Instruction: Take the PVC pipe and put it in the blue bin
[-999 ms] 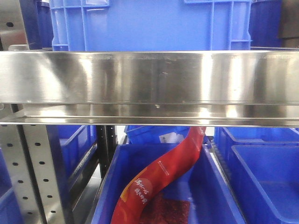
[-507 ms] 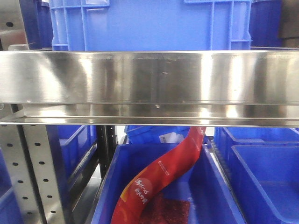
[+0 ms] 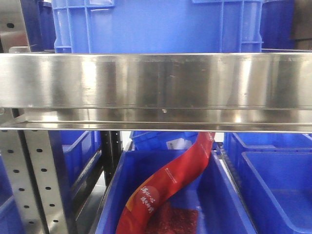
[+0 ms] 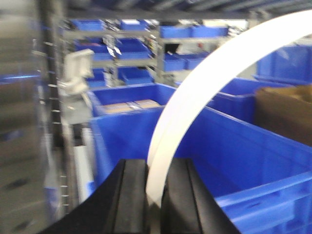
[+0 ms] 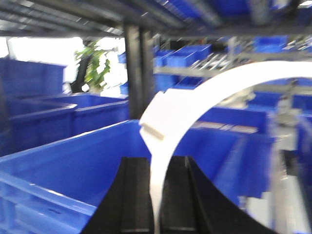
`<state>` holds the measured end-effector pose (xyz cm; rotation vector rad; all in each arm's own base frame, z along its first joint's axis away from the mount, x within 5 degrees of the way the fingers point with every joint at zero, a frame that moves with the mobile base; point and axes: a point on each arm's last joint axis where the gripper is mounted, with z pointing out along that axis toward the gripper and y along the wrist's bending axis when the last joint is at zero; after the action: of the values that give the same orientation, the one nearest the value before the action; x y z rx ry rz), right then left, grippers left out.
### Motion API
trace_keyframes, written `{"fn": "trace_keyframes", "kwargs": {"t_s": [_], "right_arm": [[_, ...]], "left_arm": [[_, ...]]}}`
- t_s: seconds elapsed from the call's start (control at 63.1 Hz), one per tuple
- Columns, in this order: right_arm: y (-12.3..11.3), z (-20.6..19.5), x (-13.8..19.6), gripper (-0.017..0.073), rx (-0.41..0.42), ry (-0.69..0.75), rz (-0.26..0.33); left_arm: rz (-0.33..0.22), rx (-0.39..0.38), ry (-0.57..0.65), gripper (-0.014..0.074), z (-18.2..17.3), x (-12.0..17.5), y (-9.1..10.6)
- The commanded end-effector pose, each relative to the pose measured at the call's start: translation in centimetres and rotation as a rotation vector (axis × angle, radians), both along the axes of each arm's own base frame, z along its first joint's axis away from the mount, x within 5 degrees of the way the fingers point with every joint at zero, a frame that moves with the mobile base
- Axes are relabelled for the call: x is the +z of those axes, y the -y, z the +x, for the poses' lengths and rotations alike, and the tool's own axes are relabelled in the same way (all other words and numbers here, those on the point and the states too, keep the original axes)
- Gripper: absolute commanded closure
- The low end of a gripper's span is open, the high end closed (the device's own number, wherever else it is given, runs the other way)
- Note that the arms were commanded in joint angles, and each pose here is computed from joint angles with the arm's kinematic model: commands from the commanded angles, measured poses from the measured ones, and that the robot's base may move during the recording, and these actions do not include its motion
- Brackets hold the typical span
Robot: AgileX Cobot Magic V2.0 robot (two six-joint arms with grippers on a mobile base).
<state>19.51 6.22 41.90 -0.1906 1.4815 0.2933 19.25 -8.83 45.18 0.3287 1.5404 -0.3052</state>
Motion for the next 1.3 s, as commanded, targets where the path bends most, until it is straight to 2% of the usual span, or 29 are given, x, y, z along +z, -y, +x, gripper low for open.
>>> {"fn": "trace_keyframes", "kwargs": {"t_s": [0.0, 0.206, 0.365, 0.571, 0.666, 0.745, 0.856, 0.967, 1.046, 1.11, 1.173, 1.284], "right_arm": [[-1.8, 1.9, 0.6, 0.0727, 0.053, 0.038, 0.0], [-5.0, 5.5, 1.3, 0.0727, 0.126, 0.17, 0.051], [-6.6, 9.2, -0.8, 0.0727, 0.126, 0.102, 0.026], [-7.2, 10.8, -2.5, 0.0723, 0.121, 0.029, 0.015], [-7.1, 10.9, -3.1, 0.0666, 0.111, -0.041, 0.025], [-7.1, 10.9, -3.4, 0.0554, 0.107, -0.08, 0.027], [-7.1, 10.9, -3.5, 0.0358, 0.107, -0.084, 0.026], [-7.1, 10.9, -3.5, 0.0221, 0.107, -0.084, 0.026], [-7.1, 10.9, -3.5, 0.0184, 0.107, -0.084, 0.026], [-7.1, 10.9, -3.5, 0.0187, 0.107, -0.084, 0.026], [-7.0, 10.9, -3.3, 0.0189, 0.107, -0.081, 0.027], [-6.9, 10.6, -3.0, 0.0188, 0.107, -0.071, 0.031]], "left_arm": [[-0.017, -0.055, 0.041, 0.0704, 2.1, 1.4, 2.3], [-0.026, -0.089, 0.06, 0.0704, 7.0, 2.8, 6.0], [-0.015, -0.09, 0.038, 0.0704, 10.8, 2.1, 8.2], [0.019, -0.091, -0.028, 0.0704, 13.6, -0.8, 9.7], [0.025, -0.091, -0.04, 0.0704, 13.9, -1.2, 9.9], [0.028, -0.091, -0.045, 0.0698, 14.1, -1.5, 10.0], [0.035, -0.088, -0.058, 0.0582, 14.2, -1.7, 10.1], [0.038, -0.086, -0.065, 0.0372, 14.2, -1.8, 10.1], [0.046, -0.082, -0.081, 0.0248, 14.2, -2.0, 10.0], [0.052, -0.079, -0.094, 0.019, 14.2, -2.1, 10.0], [0.055, -0.077, -0.1, 0.0162, 14.2, -2.1, 10.0], [0.053, -0.077, -0.096, 0.0161, 14.1, -2.0, 9.9]]}}
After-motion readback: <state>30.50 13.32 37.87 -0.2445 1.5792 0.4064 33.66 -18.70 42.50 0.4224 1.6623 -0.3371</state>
